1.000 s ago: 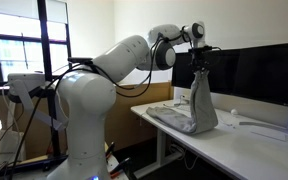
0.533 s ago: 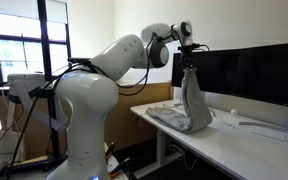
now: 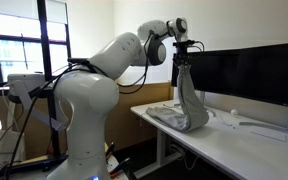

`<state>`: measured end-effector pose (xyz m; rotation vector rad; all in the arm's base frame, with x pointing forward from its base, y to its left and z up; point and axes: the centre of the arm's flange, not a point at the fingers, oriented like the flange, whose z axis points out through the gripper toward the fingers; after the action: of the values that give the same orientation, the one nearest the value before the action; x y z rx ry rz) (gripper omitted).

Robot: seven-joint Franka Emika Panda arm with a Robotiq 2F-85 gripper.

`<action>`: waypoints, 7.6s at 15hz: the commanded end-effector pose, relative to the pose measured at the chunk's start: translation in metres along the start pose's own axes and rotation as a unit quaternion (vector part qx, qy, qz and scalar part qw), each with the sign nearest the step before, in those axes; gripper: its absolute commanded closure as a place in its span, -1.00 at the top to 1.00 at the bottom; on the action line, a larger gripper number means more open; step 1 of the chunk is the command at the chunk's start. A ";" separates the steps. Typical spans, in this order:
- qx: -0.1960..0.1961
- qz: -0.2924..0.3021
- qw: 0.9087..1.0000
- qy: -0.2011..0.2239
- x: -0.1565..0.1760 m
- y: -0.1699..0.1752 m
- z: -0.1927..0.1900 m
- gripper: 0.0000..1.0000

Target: Fold the pants in half

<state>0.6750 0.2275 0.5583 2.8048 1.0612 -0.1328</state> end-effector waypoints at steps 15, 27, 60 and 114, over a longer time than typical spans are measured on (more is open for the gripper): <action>0.020 0.036 0.999 -0.024 -0.034 0.044 0.001 -0.52; -0.008 -0.055 0.998 0.010 0.059 -0.085 0.014 -0.83; 0.048 -0.138 0.988 -0.056 0.132 -0.246 0.184 0.12; -0.014 0.091 0.995 0.029 0.085 -0.244 0.014 1.00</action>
<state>0.5760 0.4617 0.5093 2.8788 0.8073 -0.0161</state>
